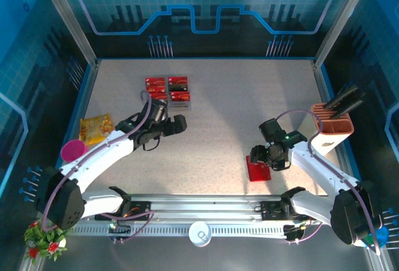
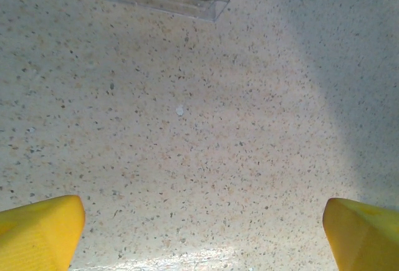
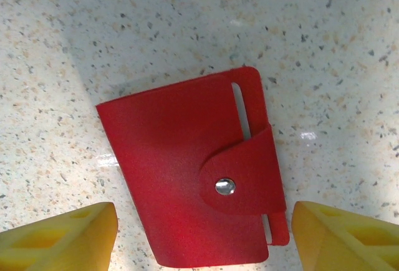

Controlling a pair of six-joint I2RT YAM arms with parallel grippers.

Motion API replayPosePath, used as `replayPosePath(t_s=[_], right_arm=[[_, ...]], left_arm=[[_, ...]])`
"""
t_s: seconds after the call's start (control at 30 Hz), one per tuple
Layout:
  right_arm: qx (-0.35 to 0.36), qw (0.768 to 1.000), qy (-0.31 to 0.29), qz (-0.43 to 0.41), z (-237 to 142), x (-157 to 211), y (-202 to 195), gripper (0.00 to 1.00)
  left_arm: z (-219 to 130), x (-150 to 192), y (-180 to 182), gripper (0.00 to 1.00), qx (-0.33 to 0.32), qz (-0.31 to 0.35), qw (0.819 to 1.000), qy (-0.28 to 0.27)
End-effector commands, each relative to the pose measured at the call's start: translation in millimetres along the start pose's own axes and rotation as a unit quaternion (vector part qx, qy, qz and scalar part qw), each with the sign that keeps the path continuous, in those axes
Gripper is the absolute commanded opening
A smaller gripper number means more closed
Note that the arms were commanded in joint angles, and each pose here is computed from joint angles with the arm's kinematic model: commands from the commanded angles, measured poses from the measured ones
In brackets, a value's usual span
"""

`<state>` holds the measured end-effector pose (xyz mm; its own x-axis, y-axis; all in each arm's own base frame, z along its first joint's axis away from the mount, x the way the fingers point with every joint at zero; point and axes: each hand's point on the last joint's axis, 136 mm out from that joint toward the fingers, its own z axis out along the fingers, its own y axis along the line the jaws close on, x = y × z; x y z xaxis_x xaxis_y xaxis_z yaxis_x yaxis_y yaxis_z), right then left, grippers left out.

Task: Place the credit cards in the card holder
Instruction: Move the card holder to the center of the table.

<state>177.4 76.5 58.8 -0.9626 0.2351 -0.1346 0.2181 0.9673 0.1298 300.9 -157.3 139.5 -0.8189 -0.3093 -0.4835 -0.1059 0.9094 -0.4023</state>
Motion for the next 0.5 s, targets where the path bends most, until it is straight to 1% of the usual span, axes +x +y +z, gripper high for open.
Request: replayPosePath(t_s=[0.0,0.27,0.47], right_arm=[[0.016,0.999,0.029,0.027,2.4,18.3,-8.7,0.75],[0.037,0.997,0.052,0.053,6.6,27.5,-15.8,0.82],[0.032,0.995,0.071,0.064,15.8,34.6,-14.0,0.84]], left_arm=[[8.2,2.6,-4.9,0.99,-0.006,-0.002,1.0,0.004],[24.4,9.1,-20.9,0.99,-0.002,0.027,0.999,0.024],[30.4,7.3,-27.3,0.99,-0.001,0.038,0.999,0.028]])
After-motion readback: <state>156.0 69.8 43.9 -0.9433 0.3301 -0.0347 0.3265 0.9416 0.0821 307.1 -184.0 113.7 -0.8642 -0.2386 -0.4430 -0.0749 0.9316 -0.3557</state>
